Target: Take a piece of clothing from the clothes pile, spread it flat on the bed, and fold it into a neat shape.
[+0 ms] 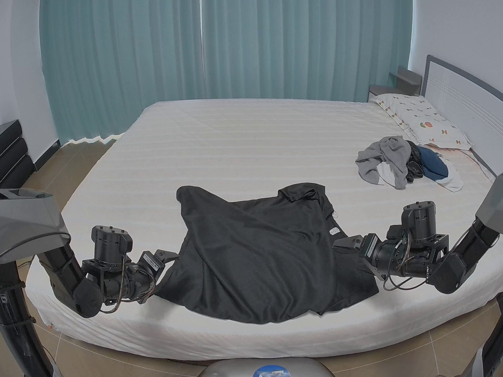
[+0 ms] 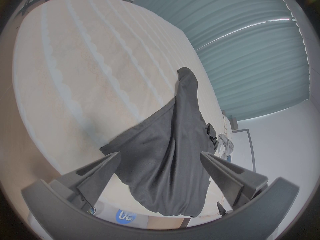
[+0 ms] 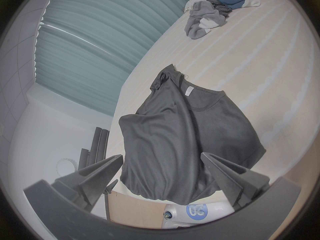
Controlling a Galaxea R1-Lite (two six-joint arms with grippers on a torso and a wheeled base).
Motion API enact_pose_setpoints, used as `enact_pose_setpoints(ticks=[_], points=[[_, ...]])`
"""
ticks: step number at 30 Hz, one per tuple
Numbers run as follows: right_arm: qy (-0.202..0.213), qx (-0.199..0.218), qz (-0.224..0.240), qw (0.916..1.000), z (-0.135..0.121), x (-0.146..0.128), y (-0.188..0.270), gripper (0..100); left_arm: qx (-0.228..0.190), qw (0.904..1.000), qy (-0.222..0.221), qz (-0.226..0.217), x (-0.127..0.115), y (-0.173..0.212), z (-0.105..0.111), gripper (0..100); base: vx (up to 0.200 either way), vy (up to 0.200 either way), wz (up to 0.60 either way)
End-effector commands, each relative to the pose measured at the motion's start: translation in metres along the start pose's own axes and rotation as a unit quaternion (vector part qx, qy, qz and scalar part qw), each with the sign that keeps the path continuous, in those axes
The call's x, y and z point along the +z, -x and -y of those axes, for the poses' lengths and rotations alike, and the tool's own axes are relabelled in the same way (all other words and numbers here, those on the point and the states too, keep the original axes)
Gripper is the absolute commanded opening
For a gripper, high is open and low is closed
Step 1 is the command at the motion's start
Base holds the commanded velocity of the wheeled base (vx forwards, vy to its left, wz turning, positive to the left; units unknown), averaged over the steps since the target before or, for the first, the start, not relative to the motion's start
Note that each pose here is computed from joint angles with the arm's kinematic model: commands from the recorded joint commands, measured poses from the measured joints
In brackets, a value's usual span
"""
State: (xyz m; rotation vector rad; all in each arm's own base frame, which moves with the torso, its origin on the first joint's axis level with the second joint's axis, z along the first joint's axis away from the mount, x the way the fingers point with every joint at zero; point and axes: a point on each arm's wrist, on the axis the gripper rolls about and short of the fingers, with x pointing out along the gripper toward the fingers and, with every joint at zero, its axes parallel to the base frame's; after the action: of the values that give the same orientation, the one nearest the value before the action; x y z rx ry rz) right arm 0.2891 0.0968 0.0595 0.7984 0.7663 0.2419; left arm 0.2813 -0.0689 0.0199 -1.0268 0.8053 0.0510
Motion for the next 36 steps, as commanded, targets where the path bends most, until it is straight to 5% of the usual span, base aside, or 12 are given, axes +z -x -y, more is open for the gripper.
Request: enact_pose_setpoints(ticks=[1, 11, 22, 36], points=[[0.001, -0.004, -0.004, 1.0000, 0.002, -0.004, 0.005, 100, -0.003, 1.0000, -0.003, 0.008, -0.001, 0.010, 0.002, 100, 0.000, 0.000, 0.00], [0.015, 0.007, -0.020, 0.9997, -0.008, -0.017, 0.012, 100, 0.009, 0.9999, 0.003, 0.009, -0.003, 0.023, -0.006, 100, 0.000, 0.000, 0.00], [0.014, -0.003, -0.024, 0.9996, -0.003, -0.020, 0.011, 100, 0.026, 0.9995, 0.003, 0.020, 0.000, 0.019, -0.013, 100, -0.164, 0.000, 0.00], [0.012, -0.002, -0.025, 0.9996, -0.003, -0.019, 0.009, 100, 0.077, 0.9948, -0.021, 0.063, 0.012, -0.034, -0.022, 100, 0.000, 0.000, 0.00]])
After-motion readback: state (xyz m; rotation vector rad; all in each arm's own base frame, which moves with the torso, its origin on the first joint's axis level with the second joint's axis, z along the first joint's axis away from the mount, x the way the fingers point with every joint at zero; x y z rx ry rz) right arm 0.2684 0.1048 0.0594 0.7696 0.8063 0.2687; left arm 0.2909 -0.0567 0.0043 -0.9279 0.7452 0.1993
